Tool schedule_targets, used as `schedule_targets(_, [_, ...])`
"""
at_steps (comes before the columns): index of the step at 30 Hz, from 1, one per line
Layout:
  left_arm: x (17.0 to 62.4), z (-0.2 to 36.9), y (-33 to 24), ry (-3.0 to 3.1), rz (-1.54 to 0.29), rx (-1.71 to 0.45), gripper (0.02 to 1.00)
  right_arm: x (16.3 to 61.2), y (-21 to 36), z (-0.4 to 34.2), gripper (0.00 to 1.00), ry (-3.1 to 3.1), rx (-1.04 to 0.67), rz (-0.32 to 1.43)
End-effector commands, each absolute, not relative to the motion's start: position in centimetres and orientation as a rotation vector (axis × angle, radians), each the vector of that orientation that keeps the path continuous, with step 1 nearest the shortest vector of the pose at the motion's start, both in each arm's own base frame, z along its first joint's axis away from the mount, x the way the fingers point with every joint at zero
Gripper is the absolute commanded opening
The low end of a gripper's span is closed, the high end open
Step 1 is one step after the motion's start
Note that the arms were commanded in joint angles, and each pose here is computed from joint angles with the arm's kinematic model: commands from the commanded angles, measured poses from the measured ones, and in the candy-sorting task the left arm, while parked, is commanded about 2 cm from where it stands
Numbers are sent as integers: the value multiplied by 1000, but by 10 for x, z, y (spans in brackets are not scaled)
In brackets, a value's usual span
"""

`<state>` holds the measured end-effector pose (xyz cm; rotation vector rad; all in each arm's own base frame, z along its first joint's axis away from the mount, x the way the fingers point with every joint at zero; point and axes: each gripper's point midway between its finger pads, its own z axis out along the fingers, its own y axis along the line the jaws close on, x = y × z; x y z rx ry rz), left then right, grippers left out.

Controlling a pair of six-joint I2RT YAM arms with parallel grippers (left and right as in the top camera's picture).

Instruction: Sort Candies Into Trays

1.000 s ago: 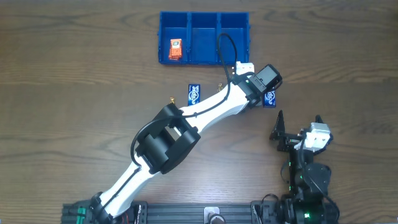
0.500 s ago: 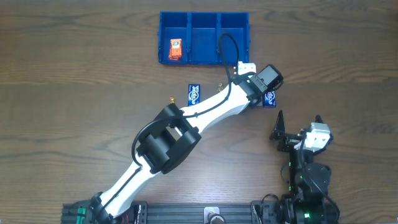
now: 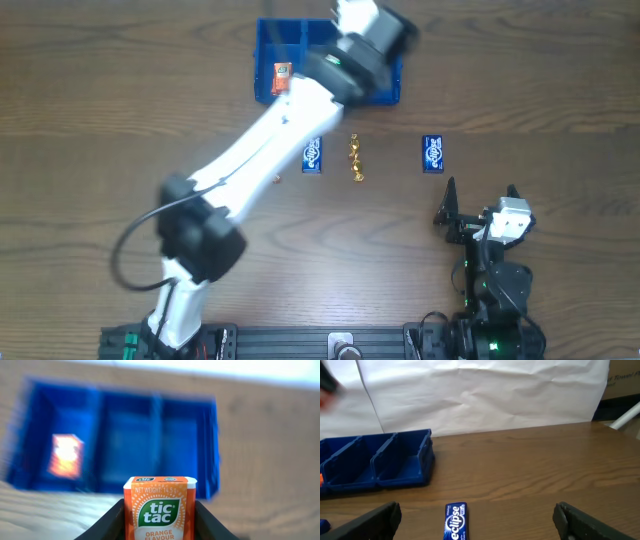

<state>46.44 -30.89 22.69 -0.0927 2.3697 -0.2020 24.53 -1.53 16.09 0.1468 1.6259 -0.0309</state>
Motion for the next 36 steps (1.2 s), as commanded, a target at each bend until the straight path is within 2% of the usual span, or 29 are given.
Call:
schedule_targets(1, [493, 254, -236, 2335, -118, -154, 321, 245, -18, 161, 998, 1623, 150, -50])
schedule_targets(9, [518, 195, -187, 2485, -94, -203, 314, 245, -18, 161, 998, 1623, 150, -50])
schedule_targets(14, [524, 145, -185, 2586, -60, -135, 312, 245, -18, 161, 998, 1623, 150, -50])
schedule_targets(19, [522, 112, -191, 2659, -56, -64, 312, 245, -18, 161, 998, 1623, 150, -50])
schedule_targets(24, [522, 101, -186, 2695, -68, -25, 305, 245, -18, 161, 998, 1623, 150, -50])
schedule_targets(36, [530, 103, -181, 2672, -66, 26, 314, 245, -18, 161, 998, 1623, 150, -50])
